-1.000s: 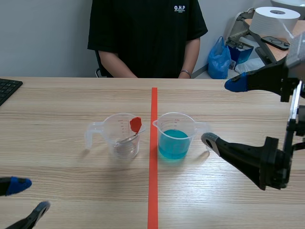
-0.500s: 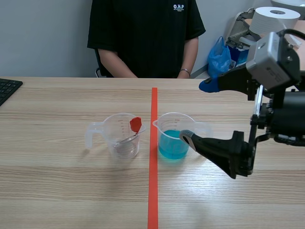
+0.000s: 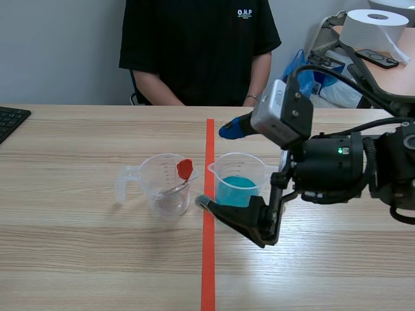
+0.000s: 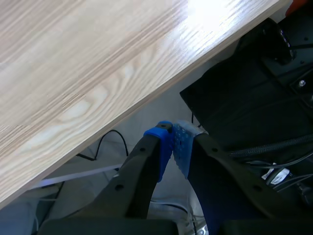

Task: Do the redox reaction experiment.
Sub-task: 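Lift the metal plate out of the left beaker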

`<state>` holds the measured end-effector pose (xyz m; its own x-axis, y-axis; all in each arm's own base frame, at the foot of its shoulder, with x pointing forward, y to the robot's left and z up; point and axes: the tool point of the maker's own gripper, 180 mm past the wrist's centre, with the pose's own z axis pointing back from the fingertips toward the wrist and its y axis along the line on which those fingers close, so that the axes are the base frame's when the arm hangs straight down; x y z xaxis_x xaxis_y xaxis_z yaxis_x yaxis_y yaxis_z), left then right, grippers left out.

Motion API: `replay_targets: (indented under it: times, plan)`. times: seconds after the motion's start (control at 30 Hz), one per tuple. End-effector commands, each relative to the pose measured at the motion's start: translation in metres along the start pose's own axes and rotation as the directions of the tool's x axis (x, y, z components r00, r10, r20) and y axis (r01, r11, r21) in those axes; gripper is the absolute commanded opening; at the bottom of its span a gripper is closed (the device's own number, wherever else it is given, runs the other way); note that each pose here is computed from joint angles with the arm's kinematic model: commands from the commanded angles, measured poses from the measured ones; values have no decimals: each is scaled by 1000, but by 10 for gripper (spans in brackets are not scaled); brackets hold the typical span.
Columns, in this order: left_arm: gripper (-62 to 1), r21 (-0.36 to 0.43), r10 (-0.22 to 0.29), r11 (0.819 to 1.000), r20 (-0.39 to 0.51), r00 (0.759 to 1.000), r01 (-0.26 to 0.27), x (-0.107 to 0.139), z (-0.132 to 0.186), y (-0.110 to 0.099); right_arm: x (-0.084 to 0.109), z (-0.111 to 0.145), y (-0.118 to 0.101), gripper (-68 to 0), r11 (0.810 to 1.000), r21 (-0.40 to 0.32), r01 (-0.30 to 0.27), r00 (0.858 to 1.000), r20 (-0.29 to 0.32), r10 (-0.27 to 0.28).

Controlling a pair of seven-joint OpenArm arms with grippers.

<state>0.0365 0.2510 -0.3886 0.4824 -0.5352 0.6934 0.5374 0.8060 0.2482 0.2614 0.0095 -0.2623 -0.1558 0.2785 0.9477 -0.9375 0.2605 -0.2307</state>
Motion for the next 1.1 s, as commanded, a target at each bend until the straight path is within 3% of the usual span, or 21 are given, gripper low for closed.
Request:
replay_targets:
  times: [0.0,0.07,0.27,0.83,0.97,1.07]
  plan:
    - [-577,8,3,1000,28,1000,-4,8,-2,1,14,-1,-11,-3,999,-16,-32,998,46,33]
    - [-578,10,4,1000,26,1000,-5,7,-2,2,18,-7,-12,-20,999,-9,-35,997,66,35]
    - [-578,16,3,1000,23,1000,-3,7,-3,4,14,-24,-9,-109,996,24,-86,996,42,84]
    - [-577,16,3,1000,24,1000,-3,7,-3,4,7,-37,-5,-511,992,47,-119,993,-4,119]
    - [-577,16,3,1000,24,1000,-3,7,-3,4,8,-37,-5,-645,992,47,-119,993,-1,119]
    - [-577,15,2,1000,24,1000,-2,7,-3,4,13,-36,-5,-658,992,47,-119,993,26,118]
